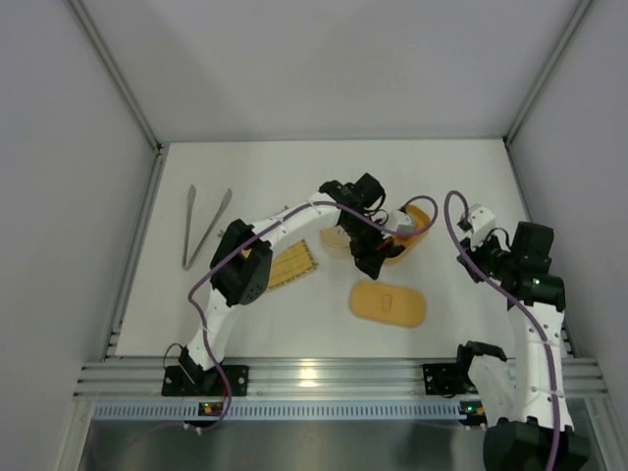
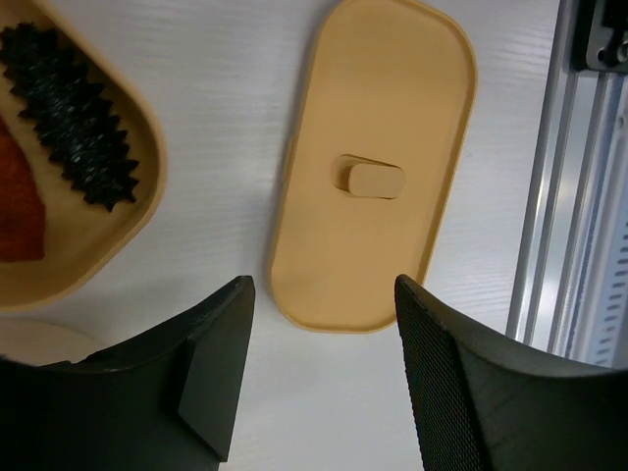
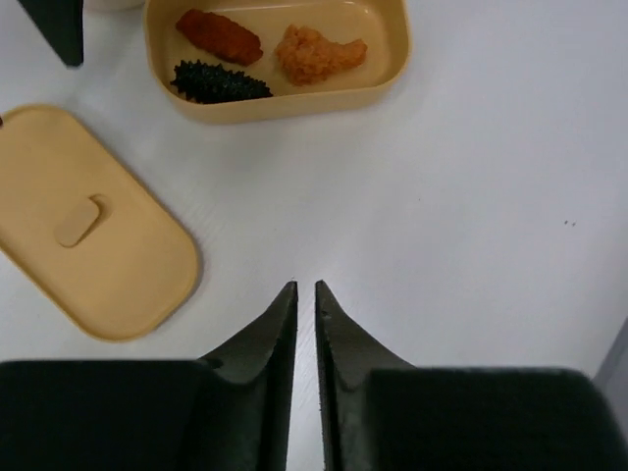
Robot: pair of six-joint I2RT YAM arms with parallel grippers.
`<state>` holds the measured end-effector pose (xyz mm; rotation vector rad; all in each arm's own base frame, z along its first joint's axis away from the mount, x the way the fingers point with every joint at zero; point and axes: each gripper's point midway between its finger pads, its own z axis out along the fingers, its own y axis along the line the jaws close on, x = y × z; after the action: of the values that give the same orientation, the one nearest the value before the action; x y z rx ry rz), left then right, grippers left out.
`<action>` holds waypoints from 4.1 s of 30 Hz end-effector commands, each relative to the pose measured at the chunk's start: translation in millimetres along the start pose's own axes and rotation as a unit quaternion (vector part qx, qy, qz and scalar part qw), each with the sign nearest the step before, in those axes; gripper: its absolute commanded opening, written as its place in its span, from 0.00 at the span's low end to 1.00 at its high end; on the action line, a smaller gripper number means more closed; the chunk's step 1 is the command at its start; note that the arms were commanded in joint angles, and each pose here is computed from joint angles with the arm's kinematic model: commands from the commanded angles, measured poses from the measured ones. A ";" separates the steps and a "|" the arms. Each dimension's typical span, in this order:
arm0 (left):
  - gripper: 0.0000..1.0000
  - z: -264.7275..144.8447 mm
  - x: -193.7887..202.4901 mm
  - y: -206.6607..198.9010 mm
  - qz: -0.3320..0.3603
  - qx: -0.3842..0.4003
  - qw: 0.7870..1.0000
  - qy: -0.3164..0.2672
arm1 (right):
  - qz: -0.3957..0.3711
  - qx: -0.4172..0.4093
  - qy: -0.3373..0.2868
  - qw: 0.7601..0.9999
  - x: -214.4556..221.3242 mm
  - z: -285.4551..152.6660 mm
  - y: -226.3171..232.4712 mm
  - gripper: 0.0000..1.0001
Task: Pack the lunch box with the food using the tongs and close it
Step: Pick up the box lid from the center of the board, then close the box lid on the packing box.
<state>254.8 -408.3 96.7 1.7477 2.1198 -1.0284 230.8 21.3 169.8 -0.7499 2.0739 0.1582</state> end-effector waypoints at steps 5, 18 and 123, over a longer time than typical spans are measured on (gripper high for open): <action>0.64 17.3 -2.6 -21.0 0.145 -0.019 0.988 0.053 | 0.157 0.010 -0.050 0.986 -14.7 -8.5 -39.6 0.47; 0.60 55.3 -3.4 9.3 0.175 -0.037 0.982 0.059 | 0.320 -0.015 -0.060 0.946 16.2 -23.3 -79.9 0.76; 0.00 -24.0 -88.7 157.1 -0.173 -0.293 0.922 -0.184 | 0.331 -0.025 -0.050 0.942 35.9 -7.9 -83.7 0.76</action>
<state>415.6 -442.2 86.3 0.9463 2.2586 -0.5849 248.5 -59.1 153.6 0.0179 2.2123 0.6377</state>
